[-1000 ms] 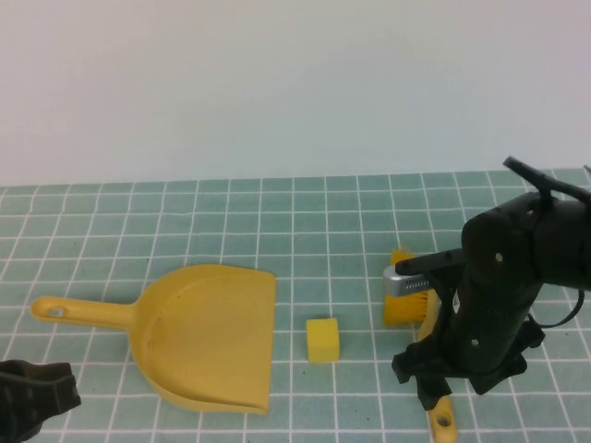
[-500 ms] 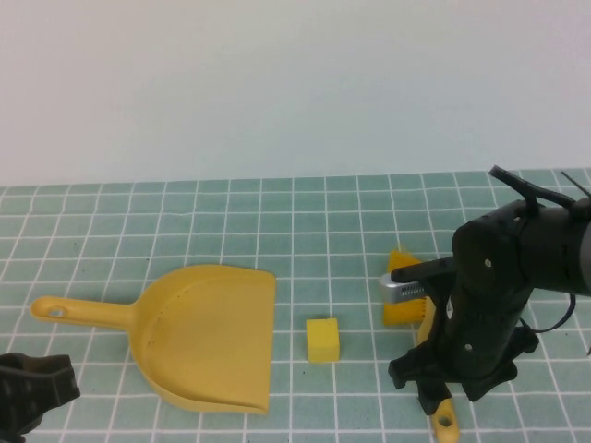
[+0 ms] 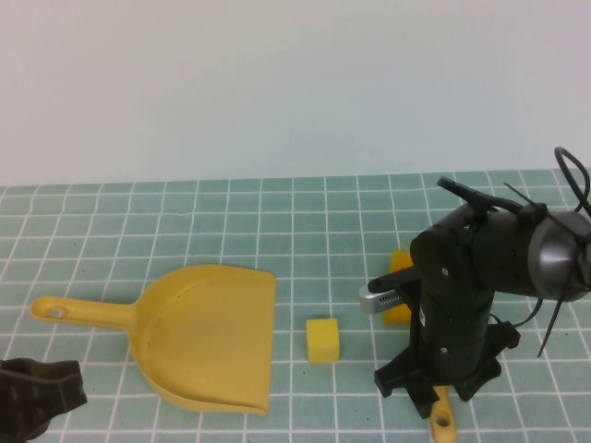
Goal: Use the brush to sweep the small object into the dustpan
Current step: Pick up the broom from the table, then hand over the broom
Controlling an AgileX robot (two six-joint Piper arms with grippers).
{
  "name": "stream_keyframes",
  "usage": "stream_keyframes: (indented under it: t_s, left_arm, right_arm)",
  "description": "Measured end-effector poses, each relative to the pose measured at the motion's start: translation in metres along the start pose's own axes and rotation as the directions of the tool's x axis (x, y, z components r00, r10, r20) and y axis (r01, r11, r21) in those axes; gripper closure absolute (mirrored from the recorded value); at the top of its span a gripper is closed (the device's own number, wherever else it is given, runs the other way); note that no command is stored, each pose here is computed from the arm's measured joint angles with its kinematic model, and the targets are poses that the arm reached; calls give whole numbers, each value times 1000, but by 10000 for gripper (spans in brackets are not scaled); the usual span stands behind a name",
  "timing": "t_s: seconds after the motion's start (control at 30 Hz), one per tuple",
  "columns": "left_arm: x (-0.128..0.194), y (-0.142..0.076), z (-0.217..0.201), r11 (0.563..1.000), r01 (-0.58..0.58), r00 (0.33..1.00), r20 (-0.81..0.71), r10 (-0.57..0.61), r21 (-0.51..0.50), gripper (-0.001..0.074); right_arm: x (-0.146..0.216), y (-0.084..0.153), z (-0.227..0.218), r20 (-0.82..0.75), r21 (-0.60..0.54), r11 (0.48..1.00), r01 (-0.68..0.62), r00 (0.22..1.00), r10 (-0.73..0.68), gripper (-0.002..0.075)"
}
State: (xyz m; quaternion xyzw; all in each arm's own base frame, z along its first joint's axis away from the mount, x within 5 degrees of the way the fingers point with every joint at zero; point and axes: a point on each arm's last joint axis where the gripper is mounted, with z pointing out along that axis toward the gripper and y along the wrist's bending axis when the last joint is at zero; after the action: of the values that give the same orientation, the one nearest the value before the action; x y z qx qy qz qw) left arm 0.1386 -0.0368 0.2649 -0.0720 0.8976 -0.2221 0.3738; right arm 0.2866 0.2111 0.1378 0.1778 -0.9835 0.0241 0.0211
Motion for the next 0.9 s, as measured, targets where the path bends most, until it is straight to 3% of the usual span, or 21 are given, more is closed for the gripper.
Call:
stream_keyframes:
  t_s: [0.13, 0.33, 0.53, 0.67, 0.8, 0.9]
  left_arm:
    - [0, 0, 0, 1000, 0, 1000, -2, 0, 1, 735]
    - [0, -2, 0, 999, 37, 999, 0, -37, 27, 735]
    - [-2, -6, 0, 992, 104, 994, 12, -105, 71, 735]
    - [-5, -14, -1, 970, 181, 982, 25, -188, 163, 735]
    - [-12, -32, -7, 901, 225, 966, 40, -257, 370, 713]
    - [-19, -48, -16, 796, 229, 952, 43, -304, 560, 619]
  right_arm:
    - [-1, 0, 1, -6, 3, 1000, -4, 1000, 4, 354]
    - [0, 1, 1, -6, 3, 1000, -7, 1000, 7, 516]
    - [-2, 1, 0, -13, 5, 1000, -8, 1000, 8, 536]
    - [-8, 2, -12, -17, 14, 1000, -5, 1000, 5, 536]
    - [-15, 3, -53, 77, -6, 1000, 7, 997, -6, 536]
    - [-13, 7, -99, 195, -44, 998, 50, 980, -40, 536]
